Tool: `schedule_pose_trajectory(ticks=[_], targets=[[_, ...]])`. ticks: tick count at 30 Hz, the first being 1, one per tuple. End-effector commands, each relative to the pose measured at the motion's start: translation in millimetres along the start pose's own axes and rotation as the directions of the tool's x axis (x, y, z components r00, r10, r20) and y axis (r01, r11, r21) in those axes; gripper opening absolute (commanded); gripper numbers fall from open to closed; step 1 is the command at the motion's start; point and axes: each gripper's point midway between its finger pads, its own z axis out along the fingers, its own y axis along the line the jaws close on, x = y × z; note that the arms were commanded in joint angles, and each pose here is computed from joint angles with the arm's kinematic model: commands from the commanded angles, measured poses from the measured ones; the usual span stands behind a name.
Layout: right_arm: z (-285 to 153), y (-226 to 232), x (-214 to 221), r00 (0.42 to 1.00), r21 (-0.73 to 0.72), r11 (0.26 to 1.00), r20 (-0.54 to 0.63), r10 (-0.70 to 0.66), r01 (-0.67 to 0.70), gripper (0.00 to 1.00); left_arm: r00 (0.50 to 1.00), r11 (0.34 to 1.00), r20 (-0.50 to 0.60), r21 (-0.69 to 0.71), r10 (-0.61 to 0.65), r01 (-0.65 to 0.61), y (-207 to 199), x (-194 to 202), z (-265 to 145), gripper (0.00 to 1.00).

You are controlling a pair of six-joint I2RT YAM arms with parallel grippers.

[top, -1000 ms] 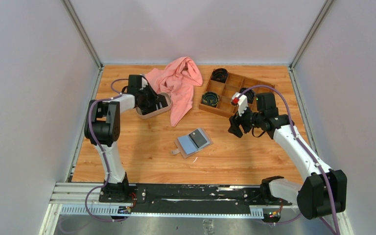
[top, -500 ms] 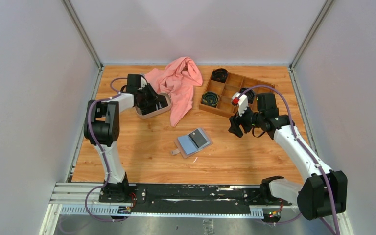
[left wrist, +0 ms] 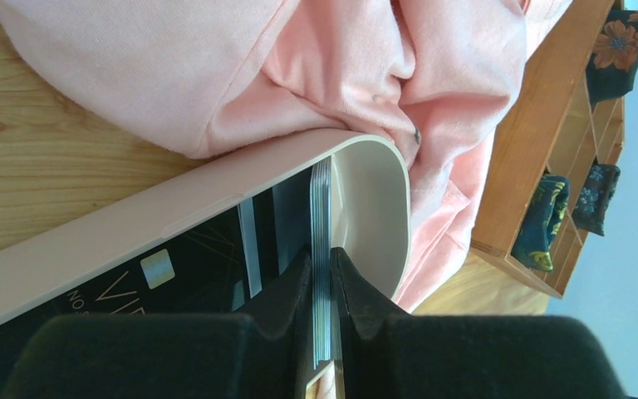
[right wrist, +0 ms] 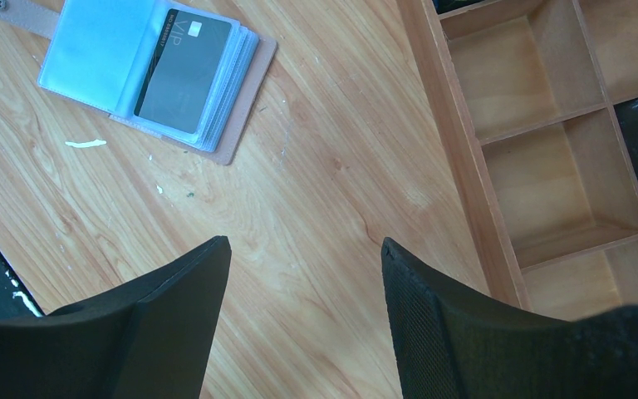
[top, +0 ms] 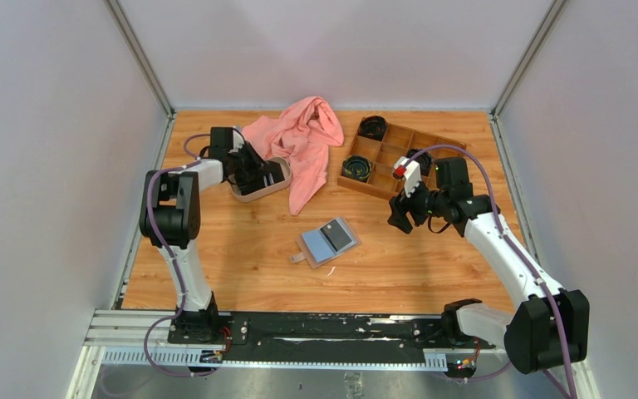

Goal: Put the credit cards into the card holder
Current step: Pick up the credit card from the storage box.

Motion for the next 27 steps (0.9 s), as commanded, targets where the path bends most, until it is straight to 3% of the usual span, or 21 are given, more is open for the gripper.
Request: schedule_pose_trajectory(ticks=[1, 2, 4, 14, 16, 18, 27], targets=[[0, 7, 4, 1.0, -0.013, 1.0, -0.012, -0.016, 0.015, 0.71, 1.0, 0.999, 0.007, 0.035, 0.0, 0.0, -7, -4, -12, 0.12], [0, 7, 3, 1.0, -0.013, 1.0, -0.011, -0.016, 0.016, 0.71, 1.0, 0.999, 0.007, 0.037, -0.001, 0.0, -8, -5, -13, 0.12], [0, 7, 3, 1.0, -0.013, 1.0, -0.011, -0.017, 0.017, 0.71, 1.0, 0.999, 0.007, 0.038, -0.002, 0.002, -7, -5, -13, 0.0], [0, 7, 3, 1.0, -0.011, 1.0, -0.01, -0.018, 0.018, 0.71, 1.0, 0.998, 0.006, 0.058, -0.003, 0.003, -2, -3, -16, 0.0], [0, 7, 3, 1.0, -0.01, 1.0, -0.011, -0.019, 0.018, 0.71, 1.0, 0.997, -0.007, 0.08, 0.003, -0.003, -6, -2, -16, 0.13], [0, 7, 3, 1.0, -0.011, 1.0, -0.01, -0.019, 0.019, 0.71, 1.0, 0.996, -0.018, 0.092, 0.006, -0.005, -7, 0, -16, 0.17], [0, 7, 3, 1.0, -0.01, 1.0, -0.011, -0.019, 0.019, 0.71, 1.0, 0.996, -0.003, 0.093, -0.011, 0.011, 3, -6, -23, 0.19]])
